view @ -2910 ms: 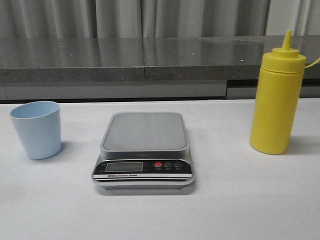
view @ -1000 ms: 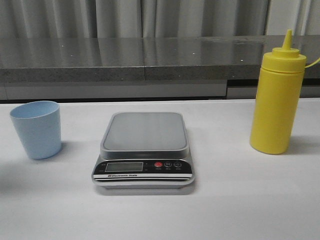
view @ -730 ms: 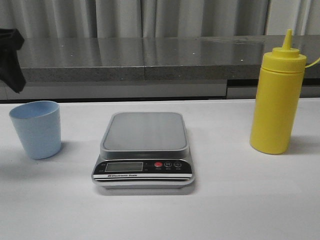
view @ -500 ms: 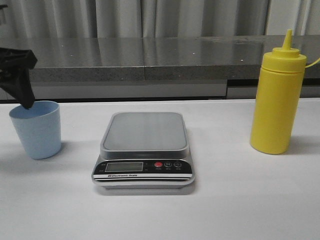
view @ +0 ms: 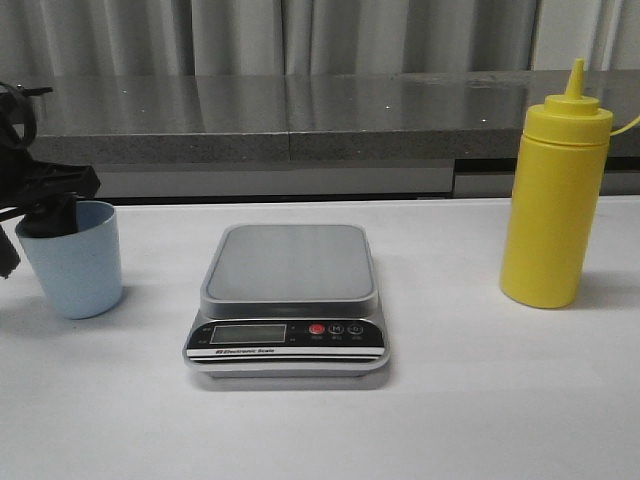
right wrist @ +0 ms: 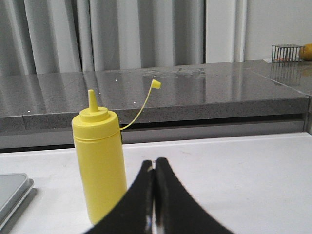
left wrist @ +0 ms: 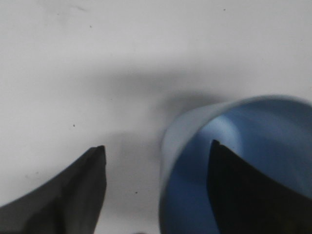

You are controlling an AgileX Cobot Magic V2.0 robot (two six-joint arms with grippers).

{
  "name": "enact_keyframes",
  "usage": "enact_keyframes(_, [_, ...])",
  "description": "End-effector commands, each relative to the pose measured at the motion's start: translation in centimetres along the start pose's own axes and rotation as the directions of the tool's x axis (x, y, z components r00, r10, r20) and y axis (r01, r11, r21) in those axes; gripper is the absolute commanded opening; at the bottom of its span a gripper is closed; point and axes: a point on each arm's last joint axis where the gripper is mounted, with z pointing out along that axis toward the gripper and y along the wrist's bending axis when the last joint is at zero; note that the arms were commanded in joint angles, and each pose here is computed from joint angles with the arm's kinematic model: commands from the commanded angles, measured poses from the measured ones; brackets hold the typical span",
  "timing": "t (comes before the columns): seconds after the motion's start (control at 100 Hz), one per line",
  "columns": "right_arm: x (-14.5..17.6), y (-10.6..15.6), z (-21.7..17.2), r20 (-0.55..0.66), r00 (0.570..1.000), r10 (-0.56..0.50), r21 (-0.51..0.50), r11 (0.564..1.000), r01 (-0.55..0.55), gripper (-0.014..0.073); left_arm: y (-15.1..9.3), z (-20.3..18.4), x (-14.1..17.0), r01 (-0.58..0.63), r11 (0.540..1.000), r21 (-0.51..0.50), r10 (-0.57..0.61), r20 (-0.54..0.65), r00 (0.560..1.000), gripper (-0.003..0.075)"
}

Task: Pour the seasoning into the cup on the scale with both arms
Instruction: 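Lower the left gripper over the light blue cup and grasp its rim, then lift the cup with the left gripper and lower it onto the scale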

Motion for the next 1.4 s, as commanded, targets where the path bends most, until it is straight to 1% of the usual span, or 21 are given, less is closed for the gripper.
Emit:
enact_keyframes(0.0, [-1.5, 0.2, -0.3, 0.116, 0.993, -0.013, -0.014, 1.0, 0.015, -0.0061, -0.7, -2.2, -1.3, -0.004, 1.0, 0.019, 0.002, 0.104, 0.995, 0.0267])
enact_keyframes(0.02, [-1.5, 0.2, -0.3, 0.116, 0.993, -0.013, -0.014, 1.0, 0.015, -0.0061, -0.7, -2.2, -1.3, -0.004, 1.0, 0.019, 0.002, 0.104, 0.995, 0.0246])
enact_keyframes(0.03, [-1.5, 0.2, -0.3, 0.116, 0.993, -0.013, -0.014, 1.0, 0.015, -0.0061, -0.7, -2.2, -1.3, -0.004, 1.0, 0.019, 0.002, 0.104, 0.995, 0.0214])
enact_keyframes(0.04, [-1.5, 0.2, -0.3, 0.116, 0.993, -0.013, -0.014, 1.0, 0.015, -0.0061, -0.7, -2.2, -1.3, -0.004, 1.0, 0.019, 0.002, 0.104, 0.995, 0.0214])
enact_keyframes(0.07, [-1.5, 0.2, -0.3, 0.116, 0.993, -0.013, -0.014, 1.0, 0.015, -0.0061, -0.7, -2.2, -1.3, -0.004, 1.0, 0.019, 0.002, 0.104, 0.995, 0.0159])
enact_keyframes(0.09, [-1.5, 0.2, -0.3, 0.116, 0.993, -0.013, -0.014, 1.0, 0.015, -0.0061, -0.7, -2.2, -1.3, -0.004, 1.0, 0.019, 0.002, 0.104, 0.995, 0.0137])
enact_keyframes(0.1, [-1.5, 0.2, -0.3, 0.116, 0.993, -0.013, -0.014, 1.0, 0.015, -0.0061, -0.7, -2.2, -1.3, -0.004, 1.0, 0.019, 0.002, 0.104, 0.995, 0.0106])
enact_keyframes(0.15, [-1.5, 0.2, -0.3, 0.116, 0.993, -0.013, -0.014, 1.0, 0.015, -0.0061, -0.7, -2.2, -1.3, -0.004, 1.0, 0.019, 0.002, 0.104, 0.995, 0.0036])
enact_keyframes(0.16, [-1.5, 0.2, -0.3, 0.116, 0.993, -0.013, -0.014, 1.0, 0.015, -0.0061, -0.7, -2.2, -1.3, -0.004, 1.0, 0.019, 0.002, 0.104, 0.995, 0.0036])
enact_keyframes(0.19, [-1.5, 0.2, -0.3, 0.116, 0.993, -0.013, -0.014, 1.0, 0.015, -0.0061, -0.7, -2.2, -1.3, -0.004, 1.0, 0.019, 0.002, 0.104, 0.995, -0.0009])
enact_keyframes(0.21, [-1.5, 0.2, -0.3, 0.116, 0.993, -0.013, -0.014, 1.0, 0.015, -0.0061, -0.7, -2.2, -1.3, -0.004, 1.0, 0.019, 0.002, 0.104, 0.995, -0.002])
enact_keyframes(0.37, [-1.5, 0.2, -0.3, 0.116, 0.993, -0.013, -0.014, 1.0, 0.015, -0.0061, -0.7, -2.4, -1.5, -0.005, 1.0, 0.021, 0.003, 0.105, 0.994, -0.002])
enact_keyframes(0.44, [-1.5, 0.2, -0.3, 0.116, 0.993, -0.013, -0.014, 1.0, 0.015, -0.0061, -0.9, -3.0, -2.0, -0.029, 0.999, 0.023, 0.027, 0.109, 0.994, -0.002])
enact_keyframes(0.61, [-1.5, 0.2, -0.3, 0.116, 0.993, -0.013, -0.014, 1.0, 0.015, -0.0061, -2.6, -6.7, -4.4, -0.077, 0.996, 0.045, 0.066, 0.211, 0.975, -0.002])
enact_keyframes(0.7, [-1.5, 0.2, -0.3, 0.116, 0.993, -0.013, -0.014, 1.0, 0.015, -0.0061, -4.3, -8.6, -5.5, -0.124, 0.99, 0.062, 0.105, 0.257, 0.961, -0.002])
enact_keyframes(0.77, [-1.5, 0.2, -0.3, 0.116, 0.993, -0.013, -0.014, 1.0, 0.015, -0.0061, -6.0, -9.6, -5.9, -0.219, 0.974, 0.065, 0.194, 0.27, 0.943, -0.002])
enact_keyframes(0.95, [-1.5, 0.2, -0.3, 0.116, 0.993, -0.013, -0.014, 1.0, 0.015, -0.0061, -10.6, -10.6, -5.9, -0.351, 0.933, 0.085, 0.309, 0.314, 0.898, -0.002])
enact_keyframes(1.13, [-1.5, 0.2, -0.3, 0.116, 0.993, -0.013, -0.014, 1.0, 0.015, -0.0061, -14.2, -9.6, -4.9, -0.428, 0.896, 0.118, 0.379, 0.3, 0.875, -0.002])
enact_keyframes(1.21, [-1.5, 0.2, -0.3, 0.116, 0.993, -0.013, -0.014, 1.0, 0.015, -0.0061, -15.7, -8.8, -4.3, -0.483, 0.867, 0.123, 0.434, 0.291, 0.853, -0.002])
enact_keyframes(1.29, [-1.5, 0.2, -0.3, 0.116, 0.993, -0.013, -0.014, 1.0, 0.015, -0.0061, -16.7, -7.9, -3.9, -0.511, 0.849, 0.13, 0.463, 0.28, 0.841, -0.002])
enact_keyframes(1.39, [-1.5, 0.2, -0.3, 0.116, 0.993, -0.013, -0.014, 1.0, 0.015, -0.0061, -17.6, -7.0, -3.7, -0.525, 0.84, 0.136, 0.475, 0.28, 0.834, -0.002])
